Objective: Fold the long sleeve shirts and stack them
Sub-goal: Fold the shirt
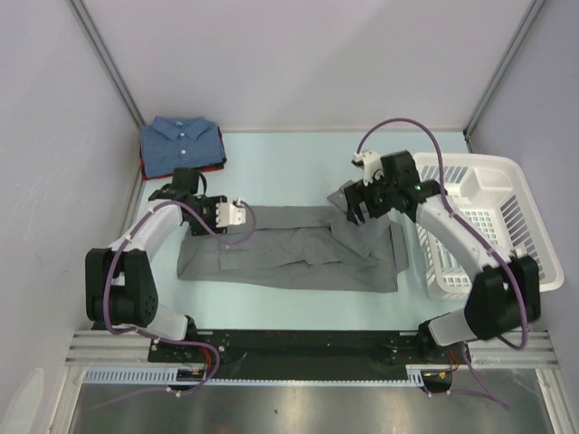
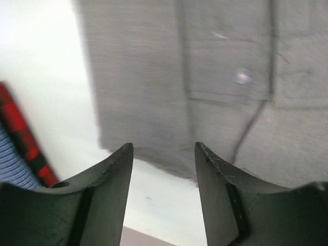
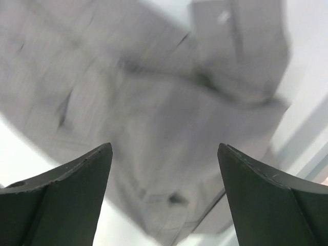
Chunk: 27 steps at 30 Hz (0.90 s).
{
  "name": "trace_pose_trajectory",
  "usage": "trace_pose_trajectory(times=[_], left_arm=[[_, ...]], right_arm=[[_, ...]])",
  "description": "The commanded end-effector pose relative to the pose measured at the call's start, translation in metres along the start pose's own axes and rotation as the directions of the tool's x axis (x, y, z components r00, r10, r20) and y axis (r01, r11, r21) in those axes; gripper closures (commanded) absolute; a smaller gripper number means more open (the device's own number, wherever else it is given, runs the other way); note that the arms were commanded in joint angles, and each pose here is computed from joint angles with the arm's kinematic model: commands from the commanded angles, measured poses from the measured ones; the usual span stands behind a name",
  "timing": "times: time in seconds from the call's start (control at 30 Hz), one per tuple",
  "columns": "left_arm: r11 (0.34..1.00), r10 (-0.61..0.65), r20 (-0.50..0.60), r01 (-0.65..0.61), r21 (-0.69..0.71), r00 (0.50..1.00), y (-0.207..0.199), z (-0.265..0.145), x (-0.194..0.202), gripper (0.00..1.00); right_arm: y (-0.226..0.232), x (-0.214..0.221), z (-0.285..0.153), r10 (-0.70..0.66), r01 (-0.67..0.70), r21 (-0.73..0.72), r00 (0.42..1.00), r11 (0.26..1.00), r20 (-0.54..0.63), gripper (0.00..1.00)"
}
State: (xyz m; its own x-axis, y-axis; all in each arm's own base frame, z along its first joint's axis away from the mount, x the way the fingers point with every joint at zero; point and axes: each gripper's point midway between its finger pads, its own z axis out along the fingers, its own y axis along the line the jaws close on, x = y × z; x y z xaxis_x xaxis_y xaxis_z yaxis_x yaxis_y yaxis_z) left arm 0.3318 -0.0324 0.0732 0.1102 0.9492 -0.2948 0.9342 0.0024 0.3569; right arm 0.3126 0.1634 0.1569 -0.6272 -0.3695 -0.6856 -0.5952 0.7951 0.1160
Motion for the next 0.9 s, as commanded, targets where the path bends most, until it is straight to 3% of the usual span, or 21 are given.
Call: trace_pose_trajectory(times=[0.0,0.03,0.1,0.13,0.43,0.67,0.73,0.8,0.83,0.87], left_arm=[[0.979,-0.142,0.149,0.161,-0.126,0.979,0.049,-0.035,-0.035,0.37],[0.972,-0.154,0.176,0.181,-0.148,0.972,0.06,-0.042,-0.041,0.19],[0.954,-0.209,0.216,0.247,-0.17,0.954,0.068,-0.05,-0.047,0.14],[0.946,-0.21,0.241,0.259,-0.194,0.948,0.076,-0.056,-0.051,0.01],[0.896,-0.27,0.365,0.372,-0.243,0.891,0.088,-0.083,-0.073,0.01],[0.861,-0.296,0.375,0.416,-0.293,0.878,0.095,-0.095,-0.071,0.01],[0.832,-0.305,0.39,0.443,-0.336,0.869,0.104,-0.102,-0.071,0.01],[0.818,-0.304,0.406,0.455,-0.352,0.862,0.111,-0.108,-0.073,0.01],[0.81,-0.317,0.42,0.473,-0.346,0.85,0.113,-0.109,-0.075,0.01],[0.804,-0.317,0.432,0.481,-0.349,0.844,0.118,-0.114,-0.078,0.01]], right_arm=[[-0.05,-0.056,0.035,0.031,-0.039,0.1,0.997,0.994,0.074,0.13],[-0.064,-0.046,0.058,0.066,-0.068,0.117,0.998,0.991,0.02,0.13],[-0.086,-0.063,0.072,0.089,-0.091,0.145,0.996,0.985,0.026,0.15],[-0.098,-0.052,0.093,0.11,-0.106,0.158,0.994,0.982,-0.019,0.15],[-0.133,-0.045,0.144,0.139,-0.121,0.163,0.984,0.979,-0.107,0.15],[-0.116,-0.016,0.17,0.139,-0.12,0.101,0.97,0.988,-0.2,0.29],[-0.113,-0.003,0.175,0.145,-0.126,0.094,0.962,0.987,-0.229,0.41],[-0.113,0.003,0.177,0.152,-0.132,0.097,0.959,0.987,-0.241,0.63],[-0.113,0.001,0.176,0.151,-0.132,0.094,0.96,0.987,-0.234,0.87],[-0.114,-0.002,0.175,0.153,-0.135,0.093,0.962,0.986,-0.226,1.0]])
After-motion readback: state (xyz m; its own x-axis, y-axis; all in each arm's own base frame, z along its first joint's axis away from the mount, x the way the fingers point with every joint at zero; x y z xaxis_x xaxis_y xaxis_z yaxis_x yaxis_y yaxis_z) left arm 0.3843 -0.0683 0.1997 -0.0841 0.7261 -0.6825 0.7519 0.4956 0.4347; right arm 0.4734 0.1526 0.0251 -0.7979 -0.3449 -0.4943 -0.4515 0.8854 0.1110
